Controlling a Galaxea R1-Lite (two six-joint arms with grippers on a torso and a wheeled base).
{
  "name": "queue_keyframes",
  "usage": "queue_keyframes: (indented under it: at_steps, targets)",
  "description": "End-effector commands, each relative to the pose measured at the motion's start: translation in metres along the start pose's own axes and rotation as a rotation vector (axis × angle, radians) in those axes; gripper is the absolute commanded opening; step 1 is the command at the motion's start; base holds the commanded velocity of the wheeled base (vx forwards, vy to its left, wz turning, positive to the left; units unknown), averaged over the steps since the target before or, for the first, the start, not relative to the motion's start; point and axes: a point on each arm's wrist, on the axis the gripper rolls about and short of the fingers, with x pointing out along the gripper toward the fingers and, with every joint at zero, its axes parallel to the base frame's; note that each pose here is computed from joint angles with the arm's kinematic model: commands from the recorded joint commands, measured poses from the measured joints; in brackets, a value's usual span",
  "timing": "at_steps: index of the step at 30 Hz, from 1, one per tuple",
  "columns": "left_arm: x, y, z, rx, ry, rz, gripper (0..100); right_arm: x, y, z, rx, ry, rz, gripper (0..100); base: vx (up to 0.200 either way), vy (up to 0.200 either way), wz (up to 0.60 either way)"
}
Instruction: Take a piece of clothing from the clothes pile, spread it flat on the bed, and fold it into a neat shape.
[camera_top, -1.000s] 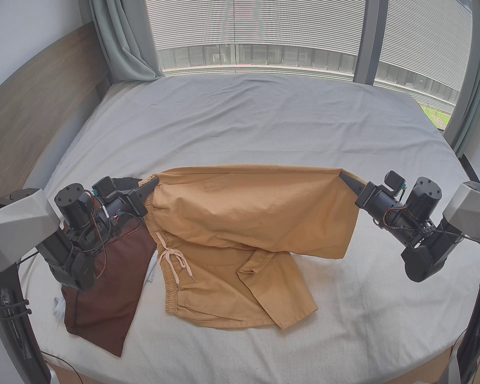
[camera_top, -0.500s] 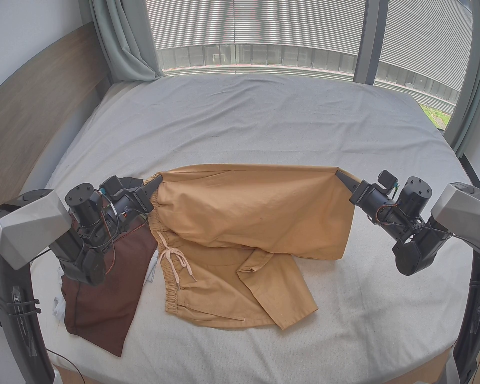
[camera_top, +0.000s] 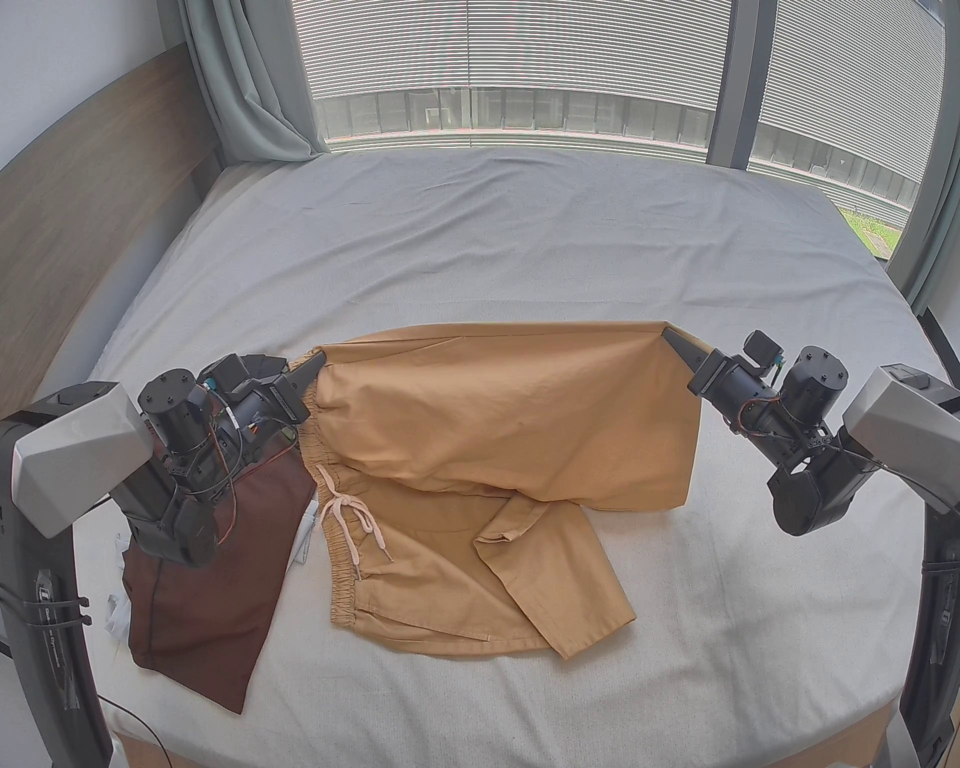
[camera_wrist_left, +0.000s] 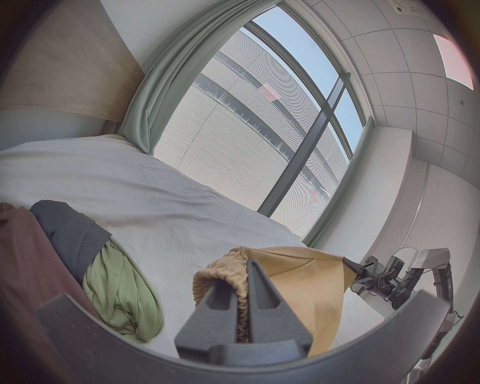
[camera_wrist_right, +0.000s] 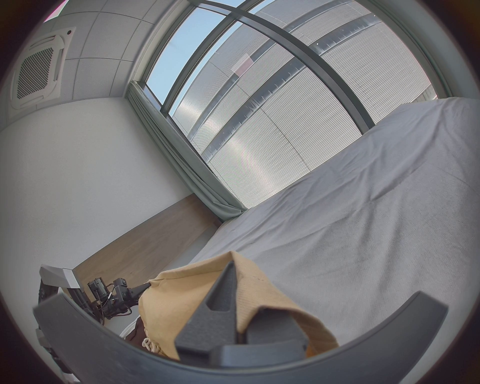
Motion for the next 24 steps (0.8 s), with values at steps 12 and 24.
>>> queue_keyframes:
  at_steps: [12,24]
  targets:
    - [0.015,0.016,-0.014,-0.055,-0.022,0.020,0,0.024,-0.020,-0.015,-0.008,-0.023,0.028,0,0.000,0.000,0.00]
    - [0.027,0.028,-0.021,-0.045,-0.044,0.014,0,0.039,-0.033,-0.018,-0.026,-0.069,0.046,0,0.000,0.000,0.00]
